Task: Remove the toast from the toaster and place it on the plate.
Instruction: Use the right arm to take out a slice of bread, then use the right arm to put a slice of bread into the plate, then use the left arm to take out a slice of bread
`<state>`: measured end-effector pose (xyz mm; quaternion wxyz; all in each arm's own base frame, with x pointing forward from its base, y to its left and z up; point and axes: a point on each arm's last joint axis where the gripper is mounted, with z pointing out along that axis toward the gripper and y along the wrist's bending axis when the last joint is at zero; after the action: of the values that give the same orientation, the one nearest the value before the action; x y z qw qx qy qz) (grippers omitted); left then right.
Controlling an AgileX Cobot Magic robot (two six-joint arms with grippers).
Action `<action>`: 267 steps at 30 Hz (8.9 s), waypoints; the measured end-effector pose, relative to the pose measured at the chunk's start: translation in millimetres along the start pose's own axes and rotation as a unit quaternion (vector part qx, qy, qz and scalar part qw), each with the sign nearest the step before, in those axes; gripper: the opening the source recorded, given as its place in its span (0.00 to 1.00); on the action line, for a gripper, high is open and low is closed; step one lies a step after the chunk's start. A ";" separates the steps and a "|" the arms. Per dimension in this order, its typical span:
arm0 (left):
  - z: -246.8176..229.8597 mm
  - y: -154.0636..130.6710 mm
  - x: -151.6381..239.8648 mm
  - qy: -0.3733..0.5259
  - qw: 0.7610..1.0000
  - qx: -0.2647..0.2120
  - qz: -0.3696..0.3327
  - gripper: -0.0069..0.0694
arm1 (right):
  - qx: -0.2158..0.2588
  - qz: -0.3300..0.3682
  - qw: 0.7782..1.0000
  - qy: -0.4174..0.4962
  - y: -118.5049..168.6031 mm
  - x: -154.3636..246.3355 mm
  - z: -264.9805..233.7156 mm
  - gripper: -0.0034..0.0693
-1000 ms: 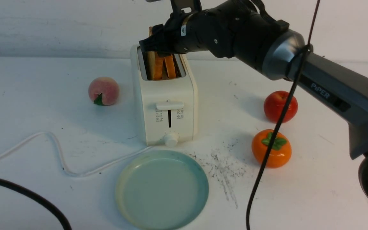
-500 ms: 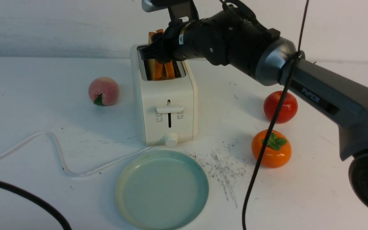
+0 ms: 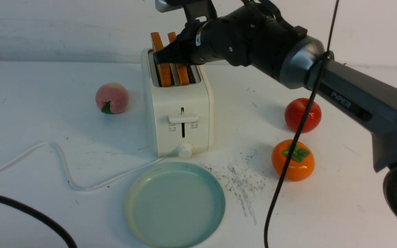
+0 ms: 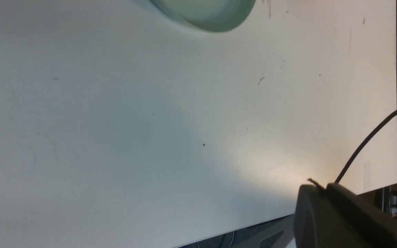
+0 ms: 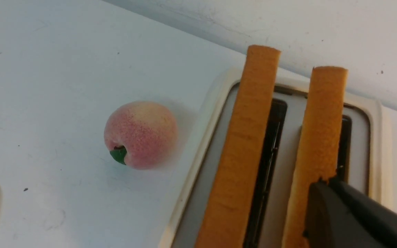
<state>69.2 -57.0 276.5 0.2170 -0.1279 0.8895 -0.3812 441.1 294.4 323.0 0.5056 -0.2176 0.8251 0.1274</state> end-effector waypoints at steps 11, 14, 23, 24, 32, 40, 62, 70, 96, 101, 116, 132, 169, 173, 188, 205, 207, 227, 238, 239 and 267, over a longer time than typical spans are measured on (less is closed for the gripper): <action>0.0 0.3 0.0 0.000 1.000 -0.002 0.001 0.13 | 0.003 0.002 1.000 0.017 -0.7 1.1 -3.1 0.06; 0.0 0.4 0.0 0.000 1.000 -0.002 0.001 0.14 | 0.002 0.004 1.000 0.020 -0.5 1.6 -3.1 0.13; 0.0 0.5 -0.1 0.000 1.000 -0.003 0.002 0.14 | -0.002 0.016 0.999 0.048 0.2 5.7 -4.5 0.47; 0.0 0.5 -0.1 0.000 1.000 -0.003 0.002 0.14 | -0.002 0.017 0.999 0.048 0.3 5.9 -4.5 0.49; 0.0 0.5 -0.1 0.000 1.000 -0.003 0.002 0.15 | -0.011 0.031 0.998 0.052 1.6 5.5 -6.0 0.52; 0.0 0.7 -0.1 -0.001 1.000 -0.004 0.002 0.16 | -0.014 0.036 0.996 0.078 2.2 7.6 -10.4 0.52; 0.0 0.7 -1.6 -0.009 1.000 -0.004 0.003 0.19 | -0.038 -0.005 0.994 0.105 28.5 14.1 -13.6 0.52; 0.0 0.7 -1.5 -0.008 1.000 -0.004 0.003 0.19 | 0.003 -0.059 0.993 0.098 20.1 12.8 -13.1 0.52; 0.0 1.0 -1.5 -0.008 1.000 -0.005 0.003 0.22 | 0.062 -0.053 0.996 0.037 10.7 5.2 -6.6 0.52; 0.0 1.0 -1.5 -0.008 1.000 -0.005 0.003 0.22 | 0.069 -0.044 0.996 0.030 9.7 5.2 -4.8 0.53; 0.0 1.0 -1.5 -0.008 1.000 -0.005 0.003 0.24 | 0.086 -0.037 0.995 0.019 7.3 6.7 0.0 0.87; 0.0 1.0 -1.5 -0.008 1.000 -0.005 0.003 0.26 | 0.113 -0.057 0.992 0.007 2.6 4.3 -0.4 0.85; -0.1 2.9 -1.8 -0.010 1.000 -0.016 0.009 0.29 | 0.107 0.009 0.993 -0.050 -0.7 -34.2 -48.8 0.21; -0.1 3.1 -1.8 -0.010 1.000 -0.017 0.010 0.29 | 0.128 0.021 0.989 -0.075 -11.4 -68.3 -113.9 0.21; -0.1 4.4 -2.6 -0.014 1.000 -0.025 0.014 0.30 | 0.091 0.031 0.981 0.168 -31.4 -29.0 -239.9 0.21; -0.2 5.9 -3.2 -0.017 0.999 -0.032 0.018 0.30 | -0.253 0.149 0.927 0.234 41.0 93.2 -127.2 0.21; -0.2 5.9 -3.2 -0.017 0.999 -0.032 0.018 0.30 | -0.264 0.149 0.925 0.228 43.9 101.2 -110.4 0.21; -0.3 7.0 -3.5 -0.018 0.999 -0.039 0.022 0.30 | -0.216 0.098 0.940 0.244 38.6 147.3 -51.7 0.68; -0.6 9.8 -4.4 -0.022 0.998 -0.055 0.031 0.30 | -0.184 -0.001 0.963 0.195 25.1 119.8 -76.7 0.93; -0.6 9.8 -4.6 -0.023 0.998 -0.055 0.031 0.30 | -0.180 -0.003 0.965 0.188 21.8 114.9 -81.6 0.93; 37.3 -70.4 -193.2 -0.052 0.997 -0.028 0.048 0.07 | -0.079 0.075 0.979 0.175 -65.4 87.7 -367.8 0.02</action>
<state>260.3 -51.9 360.9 0.2775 -0.1107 0.8925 -0.3379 152.0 58.9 413.5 0.3239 -0.2129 0.9021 0.1898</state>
